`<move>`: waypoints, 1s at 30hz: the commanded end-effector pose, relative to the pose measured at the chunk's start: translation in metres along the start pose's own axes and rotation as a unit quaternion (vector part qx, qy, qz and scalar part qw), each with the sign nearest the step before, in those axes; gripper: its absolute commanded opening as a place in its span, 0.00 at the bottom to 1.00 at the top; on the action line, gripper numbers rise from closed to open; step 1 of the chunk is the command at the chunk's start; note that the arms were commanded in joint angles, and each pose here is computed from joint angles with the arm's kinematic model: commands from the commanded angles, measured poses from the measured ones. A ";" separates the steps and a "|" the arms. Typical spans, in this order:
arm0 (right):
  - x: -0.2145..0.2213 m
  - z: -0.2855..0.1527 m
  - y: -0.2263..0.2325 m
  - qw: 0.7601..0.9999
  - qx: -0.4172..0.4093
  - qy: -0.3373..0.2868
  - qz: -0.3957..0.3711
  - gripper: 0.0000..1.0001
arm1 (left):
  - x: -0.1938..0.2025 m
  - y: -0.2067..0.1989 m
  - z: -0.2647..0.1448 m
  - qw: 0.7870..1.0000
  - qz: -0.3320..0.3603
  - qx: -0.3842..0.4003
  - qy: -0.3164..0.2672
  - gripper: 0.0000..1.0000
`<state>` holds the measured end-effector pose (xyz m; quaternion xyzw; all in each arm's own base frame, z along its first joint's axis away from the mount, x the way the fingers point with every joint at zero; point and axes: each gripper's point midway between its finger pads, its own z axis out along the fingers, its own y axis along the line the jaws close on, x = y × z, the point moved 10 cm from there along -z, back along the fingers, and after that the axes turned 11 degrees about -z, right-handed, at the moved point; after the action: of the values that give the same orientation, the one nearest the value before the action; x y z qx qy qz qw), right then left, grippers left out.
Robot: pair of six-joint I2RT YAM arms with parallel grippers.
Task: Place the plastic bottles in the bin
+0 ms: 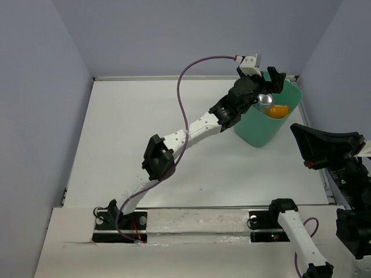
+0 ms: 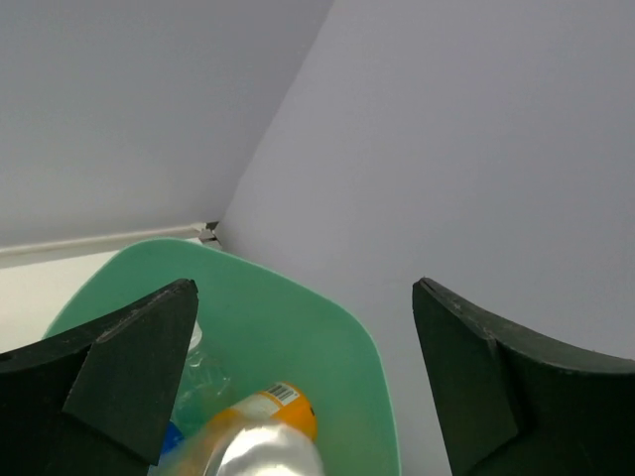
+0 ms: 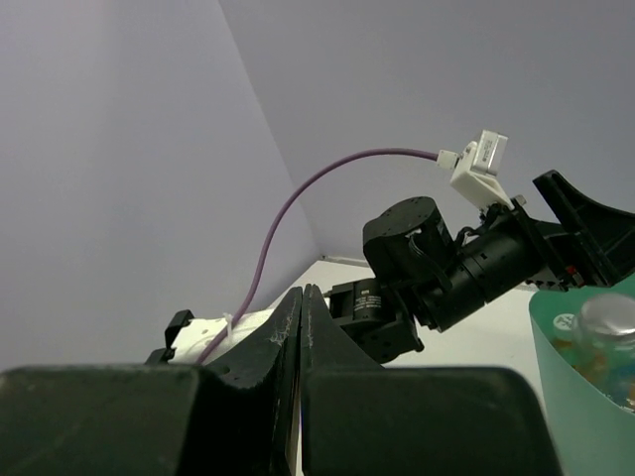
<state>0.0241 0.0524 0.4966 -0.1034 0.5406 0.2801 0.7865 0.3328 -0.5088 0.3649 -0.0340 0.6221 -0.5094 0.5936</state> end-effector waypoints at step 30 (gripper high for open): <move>0.048 -0.053 -0.026 0.982 0.175 -0.028 -0.061 1.00 | -0.245 0.032 -0.458 0.995 0.027 -0.066 -0.074 0.99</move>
<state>0.0109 0.0322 0.4385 -0.0335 0.5620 0.1766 0.8074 0.0690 -0.0655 0.4501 -0.1068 0.5596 -0.4859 0.6628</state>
